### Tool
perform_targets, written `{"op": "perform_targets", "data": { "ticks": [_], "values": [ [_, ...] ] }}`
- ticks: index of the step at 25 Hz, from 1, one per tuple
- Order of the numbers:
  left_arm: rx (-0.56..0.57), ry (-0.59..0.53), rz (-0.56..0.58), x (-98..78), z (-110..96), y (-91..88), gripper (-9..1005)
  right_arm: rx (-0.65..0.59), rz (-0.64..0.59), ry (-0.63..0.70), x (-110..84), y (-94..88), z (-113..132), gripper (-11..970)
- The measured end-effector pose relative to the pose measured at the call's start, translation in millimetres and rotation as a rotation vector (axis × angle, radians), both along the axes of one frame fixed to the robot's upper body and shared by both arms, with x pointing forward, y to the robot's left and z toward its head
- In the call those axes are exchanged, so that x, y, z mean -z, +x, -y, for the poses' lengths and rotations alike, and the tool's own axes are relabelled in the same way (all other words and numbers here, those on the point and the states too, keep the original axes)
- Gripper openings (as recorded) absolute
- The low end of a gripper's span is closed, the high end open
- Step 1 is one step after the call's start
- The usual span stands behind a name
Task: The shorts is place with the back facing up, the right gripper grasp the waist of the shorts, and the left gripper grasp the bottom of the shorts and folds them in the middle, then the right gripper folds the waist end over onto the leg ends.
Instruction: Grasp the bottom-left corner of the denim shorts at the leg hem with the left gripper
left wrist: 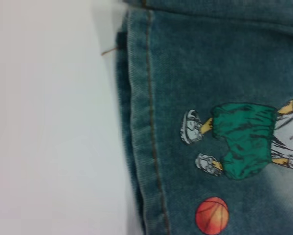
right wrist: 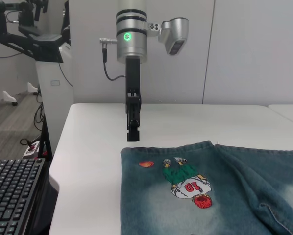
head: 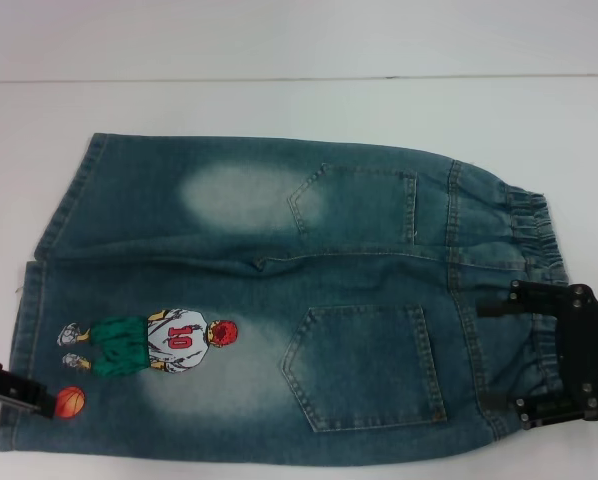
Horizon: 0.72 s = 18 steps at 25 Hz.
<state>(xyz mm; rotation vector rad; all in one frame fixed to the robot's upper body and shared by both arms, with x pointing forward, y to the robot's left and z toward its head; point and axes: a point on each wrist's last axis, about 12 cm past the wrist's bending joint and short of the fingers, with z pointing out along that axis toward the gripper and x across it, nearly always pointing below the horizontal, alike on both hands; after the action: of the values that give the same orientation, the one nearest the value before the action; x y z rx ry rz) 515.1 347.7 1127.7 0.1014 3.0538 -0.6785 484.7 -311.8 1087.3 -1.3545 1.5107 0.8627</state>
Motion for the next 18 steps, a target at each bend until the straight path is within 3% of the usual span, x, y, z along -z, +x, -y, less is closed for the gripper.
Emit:
{"op": "perform_targets", "data": {
  "ticks": [18],
  "values": [
    [0.008, 0.042, -0.001, 11.2, 1.9, 0.2, 894, -0.013, 0.002, 0.008, 0.5, -2.3, -4.1, 923]
  ]
}}
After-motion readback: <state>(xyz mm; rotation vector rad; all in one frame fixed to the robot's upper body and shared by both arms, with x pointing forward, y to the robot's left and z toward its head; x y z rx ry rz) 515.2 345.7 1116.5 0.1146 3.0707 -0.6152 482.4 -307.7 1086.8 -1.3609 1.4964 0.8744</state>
